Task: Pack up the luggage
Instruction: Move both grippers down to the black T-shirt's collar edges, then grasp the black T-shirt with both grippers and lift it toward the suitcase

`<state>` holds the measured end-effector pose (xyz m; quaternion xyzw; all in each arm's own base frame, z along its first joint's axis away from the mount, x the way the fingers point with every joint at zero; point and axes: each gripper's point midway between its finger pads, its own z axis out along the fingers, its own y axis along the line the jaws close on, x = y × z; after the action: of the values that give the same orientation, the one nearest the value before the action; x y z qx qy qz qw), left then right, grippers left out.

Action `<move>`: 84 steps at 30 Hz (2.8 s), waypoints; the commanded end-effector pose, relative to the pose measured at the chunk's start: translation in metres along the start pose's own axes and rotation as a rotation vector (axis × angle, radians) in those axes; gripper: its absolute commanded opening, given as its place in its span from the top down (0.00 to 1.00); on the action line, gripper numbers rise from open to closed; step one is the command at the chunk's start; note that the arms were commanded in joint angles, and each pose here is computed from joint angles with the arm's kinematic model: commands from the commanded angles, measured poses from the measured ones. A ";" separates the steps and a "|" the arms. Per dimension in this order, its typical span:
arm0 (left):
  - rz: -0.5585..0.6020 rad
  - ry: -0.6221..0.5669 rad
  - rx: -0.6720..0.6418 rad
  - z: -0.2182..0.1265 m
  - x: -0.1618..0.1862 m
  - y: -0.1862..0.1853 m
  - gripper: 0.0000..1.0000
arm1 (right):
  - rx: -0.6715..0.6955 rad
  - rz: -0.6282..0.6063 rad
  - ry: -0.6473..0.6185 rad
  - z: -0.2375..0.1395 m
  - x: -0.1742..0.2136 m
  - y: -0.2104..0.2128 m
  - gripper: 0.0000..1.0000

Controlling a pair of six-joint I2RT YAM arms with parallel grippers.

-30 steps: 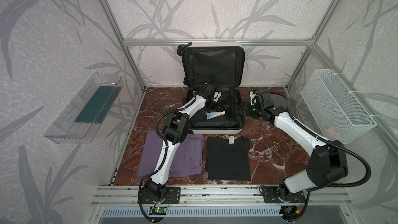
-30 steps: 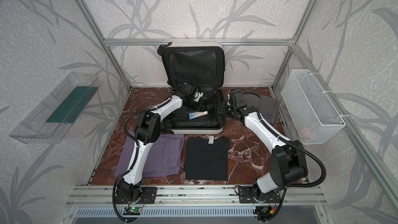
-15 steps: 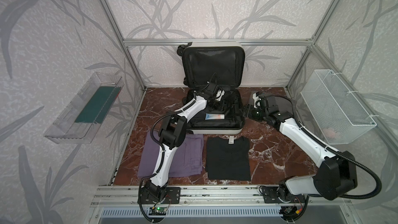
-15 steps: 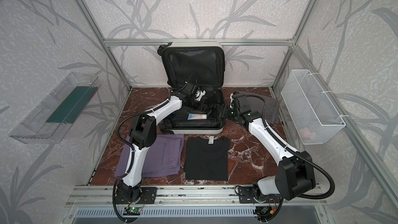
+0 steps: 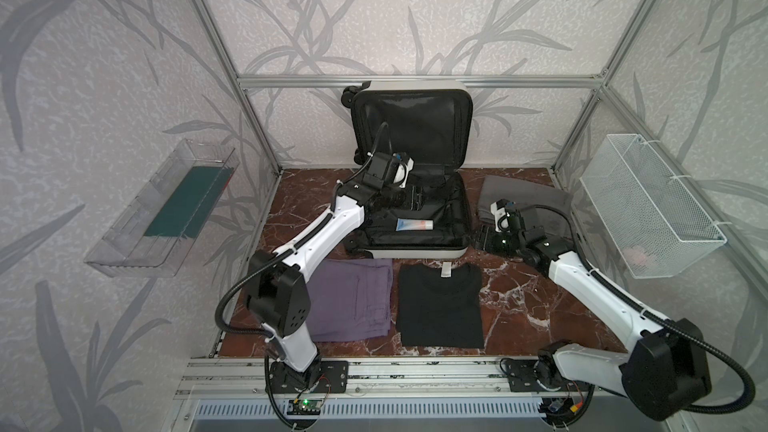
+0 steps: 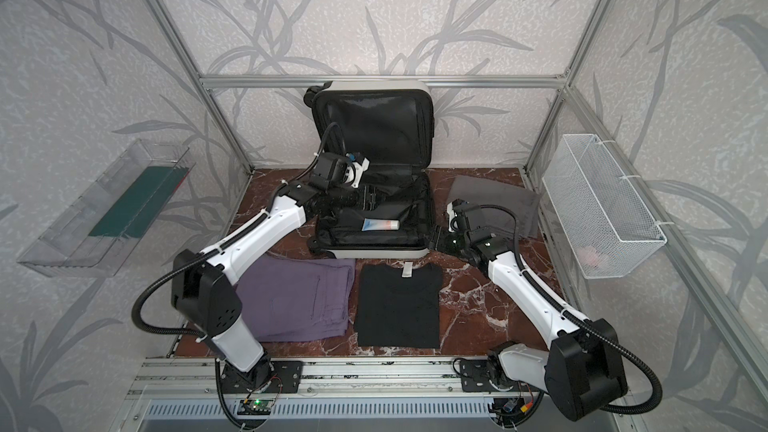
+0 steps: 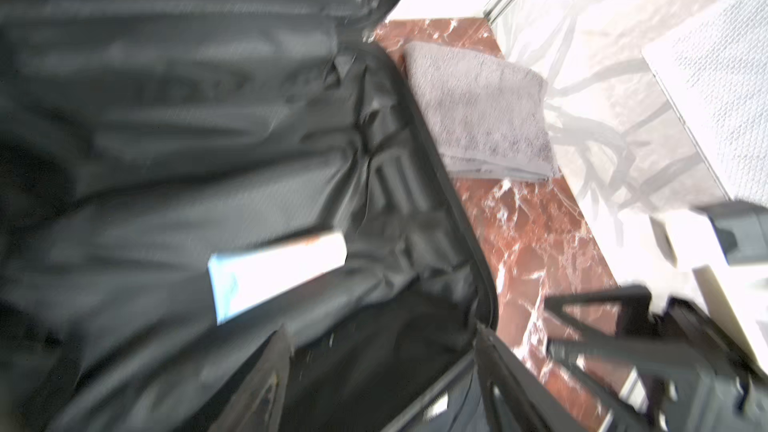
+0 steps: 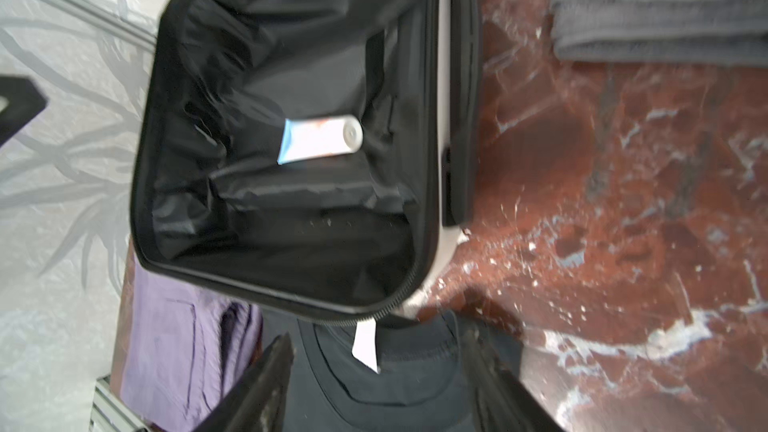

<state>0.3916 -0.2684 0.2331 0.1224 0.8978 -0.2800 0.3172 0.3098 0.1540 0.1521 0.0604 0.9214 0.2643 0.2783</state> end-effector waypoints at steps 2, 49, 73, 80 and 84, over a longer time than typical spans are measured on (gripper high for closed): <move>-0.082 0.094 -0.013 -0.012 0.068 0.016 0.27 | 0.011 -0.020 0.088 -0.001 0.038 -0.017 0.33; -0.273 0.302 -0.269 0.035 0.266 0.040 0.34 | -0.018 0.046 0.294 0.024 0.149 -0.058 0.32; -0.306 0.349 -0.194 0.065 0.293 0.028 0.60 | -0.010 0.063 0.334 0.045 0.164 -0.064 0.74; -0.305 0.305 -0.136 0.063 0.282 0.018 1.00 | -0.017 0.058 0.319 0.039 0.163 -0.062 1.00; -0.276 0.243 -0.088 0.049 0.258 0.004 1.00 | -0.040 0.054 0.288 0.027 0.155 -0.054 1.00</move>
<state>0.2294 -0.2879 0.0272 0.0065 0.9481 -0.2656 0.1749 0.2064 0.1629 0.0267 0.0399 0.9428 0.2977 0.1448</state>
